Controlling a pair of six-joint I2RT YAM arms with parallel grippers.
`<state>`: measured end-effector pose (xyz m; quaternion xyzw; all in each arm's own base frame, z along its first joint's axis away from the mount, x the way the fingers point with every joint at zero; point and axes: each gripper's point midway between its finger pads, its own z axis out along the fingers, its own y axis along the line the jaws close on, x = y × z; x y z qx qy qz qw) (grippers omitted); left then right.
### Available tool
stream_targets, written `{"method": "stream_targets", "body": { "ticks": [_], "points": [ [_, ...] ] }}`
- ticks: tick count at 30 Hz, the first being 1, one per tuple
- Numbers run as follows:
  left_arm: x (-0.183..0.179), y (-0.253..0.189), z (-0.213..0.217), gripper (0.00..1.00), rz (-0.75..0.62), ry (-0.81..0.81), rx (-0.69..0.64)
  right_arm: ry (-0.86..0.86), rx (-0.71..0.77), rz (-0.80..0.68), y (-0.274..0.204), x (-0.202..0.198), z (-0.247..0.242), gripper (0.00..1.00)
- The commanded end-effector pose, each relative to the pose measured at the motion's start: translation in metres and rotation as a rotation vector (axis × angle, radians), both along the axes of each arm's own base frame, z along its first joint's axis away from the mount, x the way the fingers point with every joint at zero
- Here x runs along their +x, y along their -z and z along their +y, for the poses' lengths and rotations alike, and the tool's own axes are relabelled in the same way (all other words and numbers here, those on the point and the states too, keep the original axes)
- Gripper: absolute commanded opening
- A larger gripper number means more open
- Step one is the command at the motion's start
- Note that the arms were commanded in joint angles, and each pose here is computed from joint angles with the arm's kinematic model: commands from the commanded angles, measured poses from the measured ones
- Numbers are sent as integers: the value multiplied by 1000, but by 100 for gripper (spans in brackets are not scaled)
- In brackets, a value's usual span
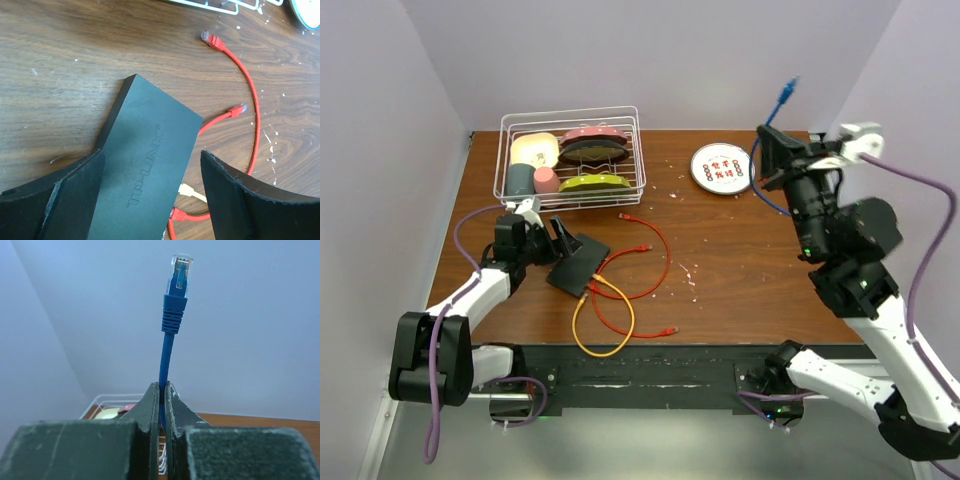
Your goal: Insert the plug into the switch port
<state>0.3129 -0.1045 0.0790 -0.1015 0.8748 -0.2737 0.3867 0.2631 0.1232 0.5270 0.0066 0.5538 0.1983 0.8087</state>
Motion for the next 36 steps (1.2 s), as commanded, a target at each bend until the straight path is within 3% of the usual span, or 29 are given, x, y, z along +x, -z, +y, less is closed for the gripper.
{"method": "stream_targets", "body": {
  "ticks": [1, 4, 9, 15, 21, 26, 33, 36],
  "points": [
    [10, -25, -9, 81, -100, 55, -37, -126, -301, 283, 104, 40, 59, 0],
    [9, -38, -18, 81, -141, 95, -76, -263, -361, 448, 191, 44, 92, 0],
    [3, -63, -36, 80, -210, 181, -173, -603, -455, 708, 329, 16, 153, 0],
    [-1, -72, -49, 80, -239, 231, -254, -883, -711, 800, 407, -46, 219, 0],
    [-6, -65, -68, 76, -212, 288, -295, -959, -684, 787, 402, -50, 239, 0],
    [-13, -66, -88, 66, -204, 343, -384, -954, -680, 770, 394, -45, 246, 0],
    [-20, -67, -105, 56, -197, 388, -400, -923, -685, 780, 396, -40, 244, 0],
    [-21, -65, -105, 43, -192, 390, -400, -913, -681, 776, 395, -39, 243, 0]
  ]
}}
